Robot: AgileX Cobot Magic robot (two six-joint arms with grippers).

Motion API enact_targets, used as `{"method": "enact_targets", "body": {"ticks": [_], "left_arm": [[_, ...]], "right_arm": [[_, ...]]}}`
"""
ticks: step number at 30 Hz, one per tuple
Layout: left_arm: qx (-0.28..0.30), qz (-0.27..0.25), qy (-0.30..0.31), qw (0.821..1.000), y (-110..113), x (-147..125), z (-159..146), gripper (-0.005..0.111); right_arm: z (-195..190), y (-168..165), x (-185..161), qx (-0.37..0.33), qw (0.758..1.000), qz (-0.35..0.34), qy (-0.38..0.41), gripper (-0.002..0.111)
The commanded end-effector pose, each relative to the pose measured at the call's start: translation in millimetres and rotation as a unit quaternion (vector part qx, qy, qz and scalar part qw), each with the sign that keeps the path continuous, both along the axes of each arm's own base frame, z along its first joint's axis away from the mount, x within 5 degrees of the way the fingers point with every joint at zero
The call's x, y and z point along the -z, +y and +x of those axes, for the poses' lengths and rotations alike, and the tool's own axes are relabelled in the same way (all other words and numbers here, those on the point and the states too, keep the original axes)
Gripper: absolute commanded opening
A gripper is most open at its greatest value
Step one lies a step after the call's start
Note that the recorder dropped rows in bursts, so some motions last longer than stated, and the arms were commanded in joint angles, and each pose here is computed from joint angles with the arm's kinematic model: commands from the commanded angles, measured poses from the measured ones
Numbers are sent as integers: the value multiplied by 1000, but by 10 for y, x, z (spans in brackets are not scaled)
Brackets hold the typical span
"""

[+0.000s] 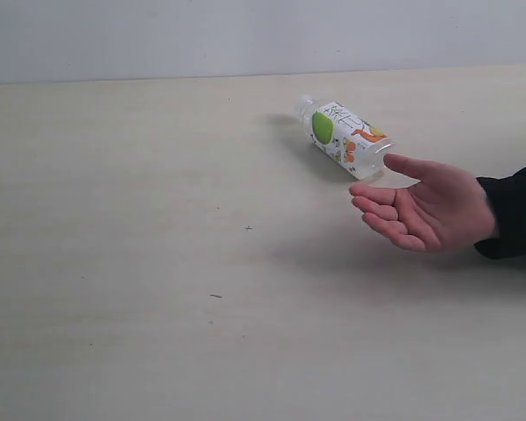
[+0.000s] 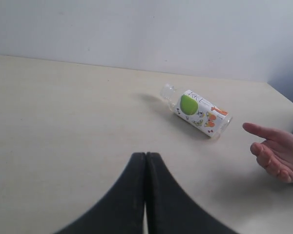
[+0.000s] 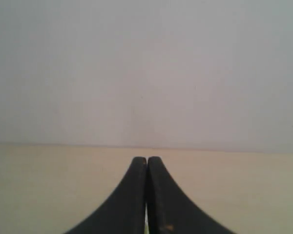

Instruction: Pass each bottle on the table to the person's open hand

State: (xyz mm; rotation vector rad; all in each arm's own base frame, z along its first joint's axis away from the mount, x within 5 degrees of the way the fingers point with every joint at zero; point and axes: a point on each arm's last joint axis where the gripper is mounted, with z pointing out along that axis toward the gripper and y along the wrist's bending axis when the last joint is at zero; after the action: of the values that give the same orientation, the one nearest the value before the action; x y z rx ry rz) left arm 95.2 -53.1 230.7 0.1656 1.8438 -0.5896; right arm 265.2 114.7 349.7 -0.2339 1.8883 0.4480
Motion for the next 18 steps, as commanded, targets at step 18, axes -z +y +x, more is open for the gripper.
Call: {"method": "enact_targets", "body": {"ticks": [18], "left_arm": [[-1, 1, -4, 1000, 4, 4, -3, 0]], "right_arm": [[1624, 637, 891, -205, 856, -347, 323, 0]]}}
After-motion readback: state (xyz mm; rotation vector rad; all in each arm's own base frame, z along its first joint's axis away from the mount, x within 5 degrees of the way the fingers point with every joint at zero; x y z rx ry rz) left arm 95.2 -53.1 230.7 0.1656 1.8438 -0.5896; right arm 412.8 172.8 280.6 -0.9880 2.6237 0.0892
